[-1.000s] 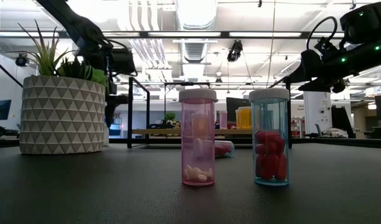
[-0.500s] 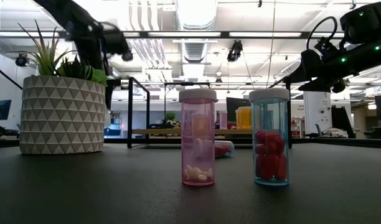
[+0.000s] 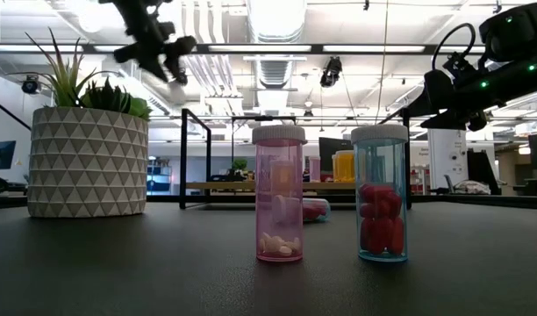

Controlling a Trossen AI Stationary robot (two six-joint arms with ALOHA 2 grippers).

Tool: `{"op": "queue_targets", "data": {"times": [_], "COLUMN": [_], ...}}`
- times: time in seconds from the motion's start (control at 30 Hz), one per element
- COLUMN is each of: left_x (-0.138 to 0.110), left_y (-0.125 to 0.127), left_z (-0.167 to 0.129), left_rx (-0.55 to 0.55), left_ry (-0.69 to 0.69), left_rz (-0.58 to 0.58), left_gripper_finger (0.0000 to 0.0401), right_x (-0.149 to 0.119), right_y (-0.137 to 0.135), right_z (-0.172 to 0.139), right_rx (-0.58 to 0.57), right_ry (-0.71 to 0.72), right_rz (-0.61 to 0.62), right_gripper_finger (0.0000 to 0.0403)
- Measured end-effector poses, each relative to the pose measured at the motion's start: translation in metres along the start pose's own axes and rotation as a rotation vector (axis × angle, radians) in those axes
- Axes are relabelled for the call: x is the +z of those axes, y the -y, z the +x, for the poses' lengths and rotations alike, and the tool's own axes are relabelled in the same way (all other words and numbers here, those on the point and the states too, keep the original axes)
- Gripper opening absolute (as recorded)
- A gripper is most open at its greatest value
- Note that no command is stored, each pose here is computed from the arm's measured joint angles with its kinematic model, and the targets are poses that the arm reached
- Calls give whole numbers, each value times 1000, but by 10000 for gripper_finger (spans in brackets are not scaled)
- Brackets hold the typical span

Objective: Pick and place medicine bottles onto shelf by color
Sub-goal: Put the top white pill bottle on the shelf aligned with the other white pill bottle

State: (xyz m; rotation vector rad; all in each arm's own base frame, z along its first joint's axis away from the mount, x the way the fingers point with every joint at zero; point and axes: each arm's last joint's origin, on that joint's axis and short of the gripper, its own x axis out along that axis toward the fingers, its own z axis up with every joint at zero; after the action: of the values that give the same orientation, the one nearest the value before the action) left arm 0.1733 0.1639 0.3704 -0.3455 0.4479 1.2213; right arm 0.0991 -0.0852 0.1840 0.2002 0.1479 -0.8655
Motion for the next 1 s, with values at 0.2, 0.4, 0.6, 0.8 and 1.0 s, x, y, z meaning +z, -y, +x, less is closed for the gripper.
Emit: {"op": "queue_targets", "data": {"times": [0.2,0.4,0.6,0.8,1.0], "left_x": [15,6,-13,-31,-44], "left_y": [35,78,123,156,183], "left_z": [-3,-2,4,21,49], "left_rx": [-196,-353,-458,-476,-444], "left_ry": [-14,-57,-103,-173,-256], "left_rz": [148,291,444,493,415], "left_gripper_finger": [122,122,122,122,122], "right_x": [0,0,0,0,0], "right_y": [0,0,0,0,0], "right_z": [0,0,0,0,0], "right_rx": [0,0,0,0,0], "right_ry": [0,0,0,0,0], "right_rz": [0,0,0,0,0], "right_gripper_finger": [380,380,380,380,380]}}
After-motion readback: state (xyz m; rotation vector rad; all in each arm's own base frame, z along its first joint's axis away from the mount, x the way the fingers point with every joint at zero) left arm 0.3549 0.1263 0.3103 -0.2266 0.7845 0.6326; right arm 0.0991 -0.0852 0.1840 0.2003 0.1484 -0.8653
